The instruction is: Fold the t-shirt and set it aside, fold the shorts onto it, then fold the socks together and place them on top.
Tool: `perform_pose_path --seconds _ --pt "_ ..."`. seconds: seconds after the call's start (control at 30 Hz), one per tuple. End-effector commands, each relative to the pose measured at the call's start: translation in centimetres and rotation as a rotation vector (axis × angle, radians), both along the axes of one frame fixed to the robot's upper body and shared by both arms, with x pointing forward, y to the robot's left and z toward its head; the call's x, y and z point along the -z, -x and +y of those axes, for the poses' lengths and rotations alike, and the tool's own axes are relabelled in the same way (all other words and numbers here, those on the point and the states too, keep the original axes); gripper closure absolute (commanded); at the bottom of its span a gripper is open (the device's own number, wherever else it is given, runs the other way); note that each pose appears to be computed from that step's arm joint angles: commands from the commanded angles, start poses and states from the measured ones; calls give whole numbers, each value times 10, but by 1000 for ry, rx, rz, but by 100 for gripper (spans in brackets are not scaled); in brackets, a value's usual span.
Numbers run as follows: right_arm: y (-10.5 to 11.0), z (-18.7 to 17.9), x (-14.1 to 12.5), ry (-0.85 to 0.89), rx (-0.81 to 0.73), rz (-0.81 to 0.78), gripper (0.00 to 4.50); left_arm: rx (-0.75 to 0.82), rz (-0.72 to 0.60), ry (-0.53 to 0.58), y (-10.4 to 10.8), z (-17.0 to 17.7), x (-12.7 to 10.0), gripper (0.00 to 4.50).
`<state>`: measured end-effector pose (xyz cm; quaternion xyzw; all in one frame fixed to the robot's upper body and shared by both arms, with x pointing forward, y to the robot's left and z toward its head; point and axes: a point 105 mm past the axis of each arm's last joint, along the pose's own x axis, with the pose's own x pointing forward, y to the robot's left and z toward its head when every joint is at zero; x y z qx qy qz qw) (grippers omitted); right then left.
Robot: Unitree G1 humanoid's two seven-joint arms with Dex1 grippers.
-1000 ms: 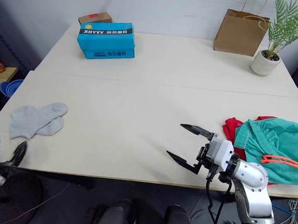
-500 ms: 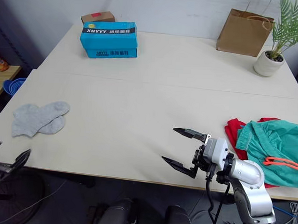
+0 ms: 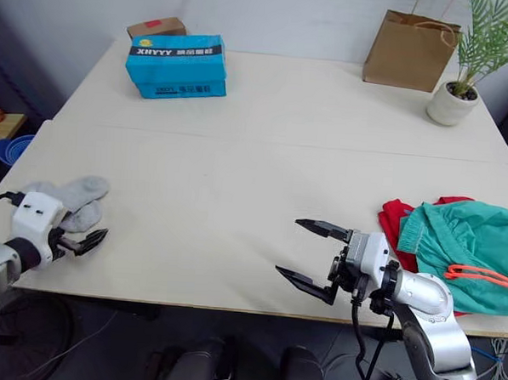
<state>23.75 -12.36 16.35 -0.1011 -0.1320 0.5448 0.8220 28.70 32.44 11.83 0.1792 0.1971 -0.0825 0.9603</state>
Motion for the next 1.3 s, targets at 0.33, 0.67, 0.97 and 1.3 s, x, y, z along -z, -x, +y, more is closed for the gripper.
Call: perform_pose_path --seconds 0.33,0.67,0.97,1.3 --pt "3 -10 -12 3 81 -60 0 29 157 98 -16 -9 19 323" --pt "0 -26 -11 42 150 -64 0 421 68 249 -25 -99 -2 448" --pt "9 -56 2 155 248 11 0 883 133 393 -15 -240 8 448" --pt "28 -73 11 224 314 84 0 1108 168 454 -10 -322 5 448"
